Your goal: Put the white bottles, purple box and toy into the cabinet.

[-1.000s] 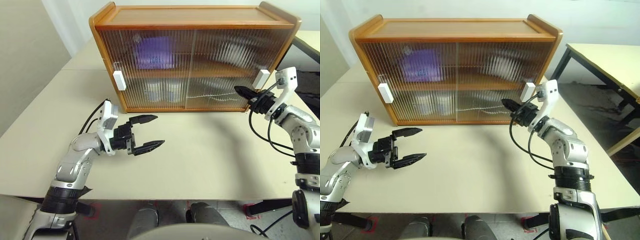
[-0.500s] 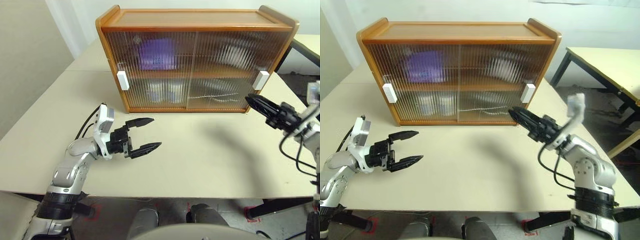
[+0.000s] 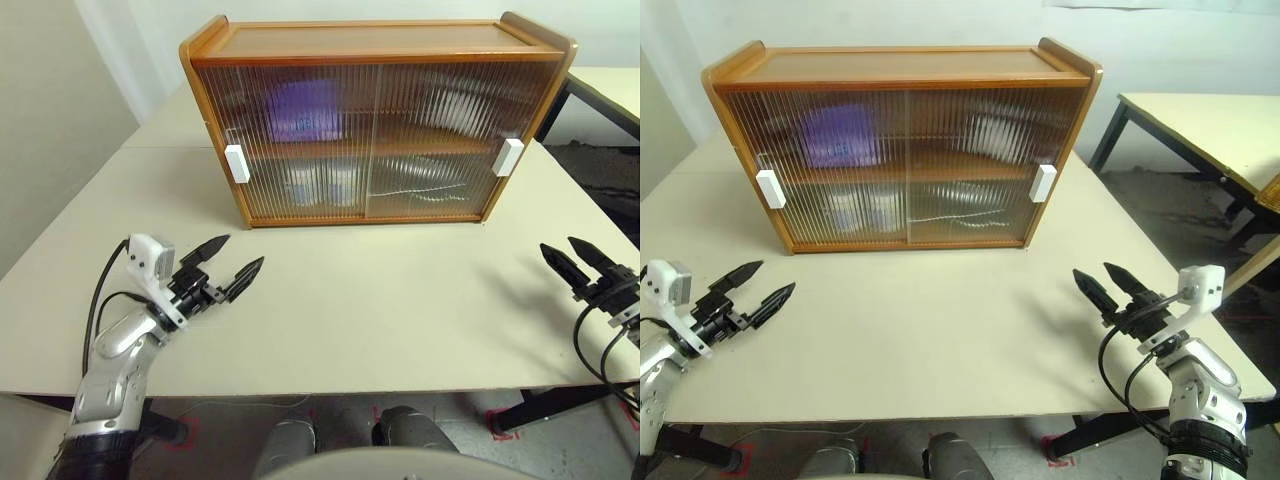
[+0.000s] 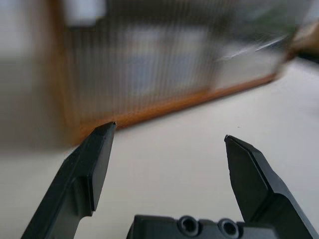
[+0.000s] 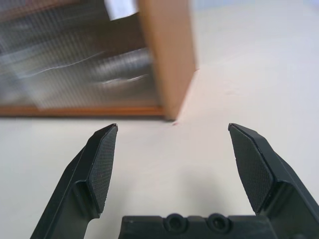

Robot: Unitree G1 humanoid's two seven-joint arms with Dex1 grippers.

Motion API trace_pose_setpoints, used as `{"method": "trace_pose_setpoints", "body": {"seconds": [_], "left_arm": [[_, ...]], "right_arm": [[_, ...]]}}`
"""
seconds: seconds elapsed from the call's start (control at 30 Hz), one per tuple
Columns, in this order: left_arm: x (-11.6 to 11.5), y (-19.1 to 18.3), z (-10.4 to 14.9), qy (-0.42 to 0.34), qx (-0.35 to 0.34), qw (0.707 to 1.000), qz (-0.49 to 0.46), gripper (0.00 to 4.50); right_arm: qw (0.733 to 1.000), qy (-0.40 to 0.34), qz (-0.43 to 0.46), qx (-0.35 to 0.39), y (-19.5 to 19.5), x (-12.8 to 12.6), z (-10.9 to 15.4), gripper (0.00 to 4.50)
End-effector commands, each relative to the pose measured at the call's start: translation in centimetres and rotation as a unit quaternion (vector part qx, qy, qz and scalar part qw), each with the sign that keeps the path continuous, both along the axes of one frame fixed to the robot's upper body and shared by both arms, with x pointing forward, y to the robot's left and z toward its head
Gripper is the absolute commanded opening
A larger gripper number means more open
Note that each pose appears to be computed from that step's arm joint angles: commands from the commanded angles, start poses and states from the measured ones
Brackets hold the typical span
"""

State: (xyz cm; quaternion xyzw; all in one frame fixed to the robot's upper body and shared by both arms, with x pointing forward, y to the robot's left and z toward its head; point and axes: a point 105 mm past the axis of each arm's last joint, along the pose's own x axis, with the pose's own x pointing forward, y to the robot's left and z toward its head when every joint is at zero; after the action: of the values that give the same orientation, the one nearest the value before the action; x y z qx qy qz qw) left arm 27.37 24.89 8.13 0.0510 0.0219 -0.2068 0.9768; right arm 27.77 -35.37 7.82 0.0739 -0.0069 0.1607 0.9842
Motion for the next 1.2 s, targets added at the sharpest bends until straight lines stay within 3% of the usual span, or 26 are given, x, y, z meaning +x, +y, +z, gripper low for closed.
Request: {"method": "trace_pose_setpoints", "body": {"seconds": [0.03, 0.17, 0.33, 0.77, 1.2], "left_arm": [[-0.2, 2.9, 0.1, -0.018, 0.029, 0.996, 0.088, 4.50], [-0.5, 5.3, 1.0, -0.048, 0.042, 0.983, 0.170, 4.50], [-0.6, 7.0, 2.2, -0.075, 0.049, 0.973, 0.212, 4.50], [-0.7, 6.6, 2.4, -0.086, 0.024, 0.975, 0.204, 4.50], [-0.4, 6.9, 2.9, -0.090, 0.018, 0.975, 0.204, 4.50]], "right_arm": [[0.999, -0.004, -0.013, -0.030, -0.3, -0.1, -0.4, 4.46], [0.998, -0.031, -0.022, -0.059, -0.2, 0.3, 0.3, 4.46], [0.991, -0.048, -0.095, -0.082, -2.4, 0.8, 0.9, 4.46], [0.991, -0.057, -0.048, -0.113, -0.7, 3.8, 2.5, 4.46], [0.992, -0.049, -0.047, -0.109, -0.7, 2.8, 1.4, 4.46]]}}
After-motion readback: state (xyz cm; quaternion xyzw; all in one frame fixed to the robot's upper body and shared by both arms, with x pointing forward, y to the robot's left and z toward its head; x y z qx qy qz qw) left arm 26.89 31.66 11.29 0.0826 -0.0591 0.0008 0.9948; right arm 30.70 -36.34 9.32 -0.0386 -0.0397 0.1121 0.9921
